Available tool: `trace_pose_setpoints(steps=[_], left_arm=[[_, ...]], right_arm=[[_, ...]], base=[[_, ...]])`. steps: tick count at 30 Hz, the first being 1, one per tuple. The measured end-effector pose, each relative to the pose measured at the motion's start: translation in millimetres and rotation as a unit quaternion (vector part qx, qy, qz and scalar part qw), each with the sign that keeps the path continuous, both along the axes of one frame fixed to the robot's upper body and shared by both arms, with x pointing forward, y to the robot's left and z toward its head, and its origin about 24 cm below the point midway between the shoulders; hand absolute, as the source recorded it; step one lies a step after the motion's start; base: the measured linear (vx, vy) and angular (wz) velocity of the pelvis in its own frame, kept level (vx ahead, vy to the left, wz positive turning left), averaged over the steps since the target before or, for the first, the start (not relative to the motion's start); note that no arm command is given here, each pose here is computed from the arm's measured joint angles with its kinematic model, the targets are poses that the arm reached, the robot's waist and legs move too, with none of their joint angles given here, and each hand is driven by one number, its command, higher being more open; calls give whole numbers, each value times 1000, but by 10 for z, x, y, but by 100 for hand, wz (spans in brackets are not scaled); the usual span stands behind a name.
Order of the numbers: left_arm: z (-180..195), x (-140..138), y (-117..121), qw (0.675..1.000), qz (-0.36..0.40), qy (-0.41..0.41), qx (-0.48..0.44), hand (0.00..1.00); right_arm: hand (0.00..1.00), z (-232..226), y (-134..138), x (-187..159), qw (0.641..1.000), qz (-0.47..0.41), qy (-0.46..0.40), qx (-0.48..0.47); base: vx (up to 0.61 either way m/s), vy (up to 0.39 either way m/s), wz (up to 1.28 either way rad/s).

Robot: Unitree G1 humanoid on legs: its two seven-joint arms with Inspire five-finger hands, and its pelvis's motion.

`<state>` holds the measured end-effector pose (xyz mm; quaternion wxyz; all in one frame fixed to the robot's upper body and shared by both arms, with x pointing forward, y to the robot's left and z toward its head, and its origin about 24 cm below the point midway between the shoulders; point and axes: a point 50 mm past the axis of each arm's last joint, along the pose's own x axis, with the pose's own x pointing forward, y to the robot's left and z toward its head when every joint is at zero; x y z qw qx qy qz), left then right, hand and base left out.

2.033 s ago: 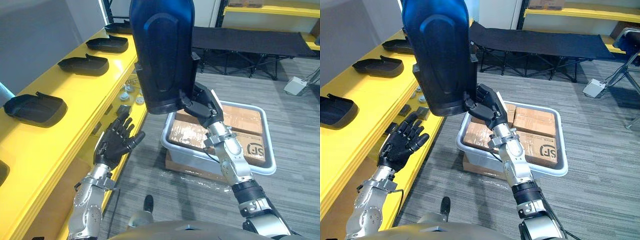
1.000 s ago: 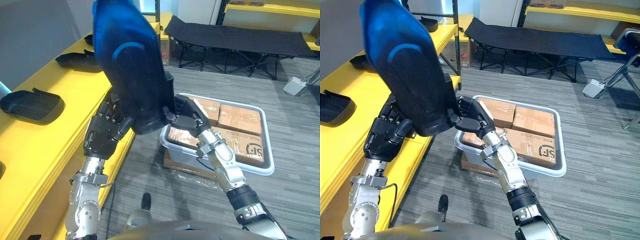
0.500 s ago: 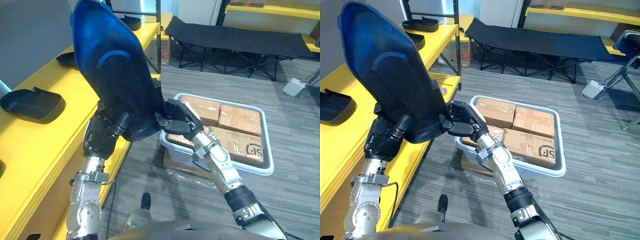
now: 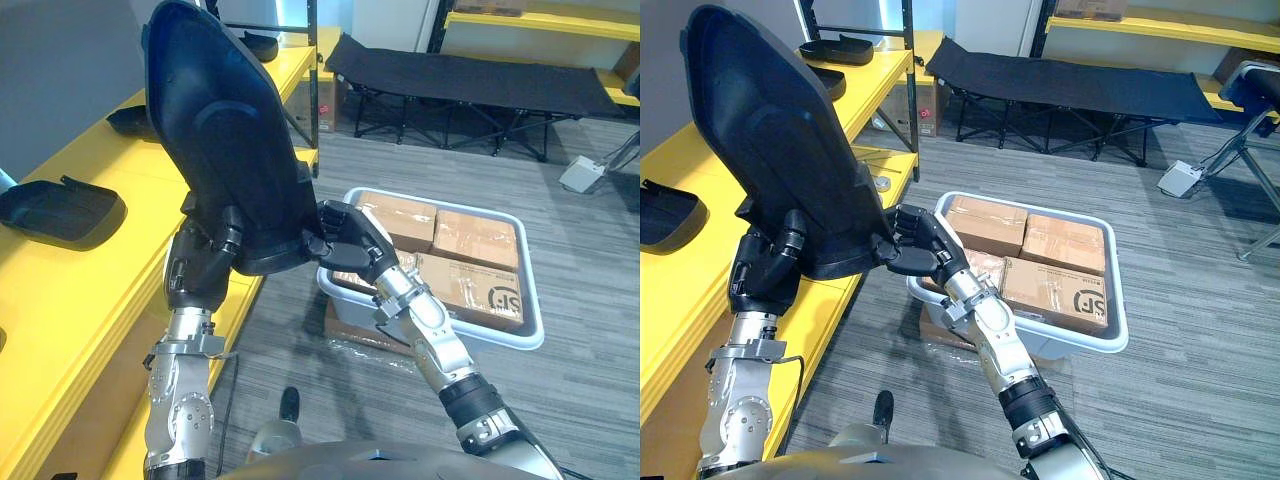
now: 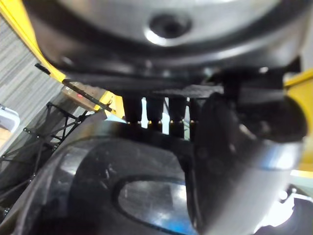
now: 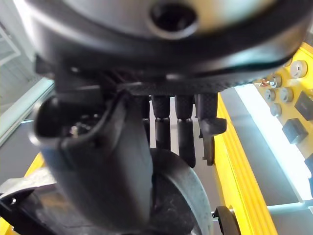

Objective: Walk over and take three plastic housings, then place them on the shelf

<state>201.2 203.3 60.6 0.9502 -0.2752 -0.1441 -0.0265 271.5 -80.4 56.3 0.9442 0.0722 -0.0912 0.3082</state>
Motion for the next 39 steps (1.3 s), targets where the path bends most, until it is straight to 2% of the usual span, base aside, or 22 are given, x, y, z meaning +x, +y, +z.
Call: trace_pose_setpoints(steps=[10,11,15,18,23,28,32,34,37,39], left_arm=[[14,16,-68,1000,-7,4,15,0],[10,21,-84,1000,-5,8,14,0],[10,32,-114,1000,2,18,13,0],[78,30,-102,1000,10,10,25,0],[59,32,-62,998,44,35,24,0],[22,-5,68,987,139,77,36,0],[-8,-116,278,961,254,102,50,0],[-80,-216,428,933,328,128,73,0],[-252,-380,552,899,385,182,99,0],[-313,-429,568,888,405,201,89,0]], right_arm=[[0,-72,-41,-51,1000,-7,10,13],[100,-84,-48,-49,1000,-9,11,12],[100,-112,-53,-52,1000,-6,18,14],[100,-116,-29,-90,999,43,15,20],[100,-142,160,-199,993,120,11,12],[100,-105,224,-220,992,125,13,17],[100,146,275,-231,991,124,-18,54],[100,362,284,-244,987,118,-48,101],[100,605,310,-253,978,105,-84,158],[100,628,307,-246,978,99,-87,163]], base=[[0,0,0],[0,0,5],[-1,-1,9],[-10,-13,17],[0,-13,13],[-33,-4,9],[-25,-2,8],[0,0,0],[0,0,0],[0,0,0]])
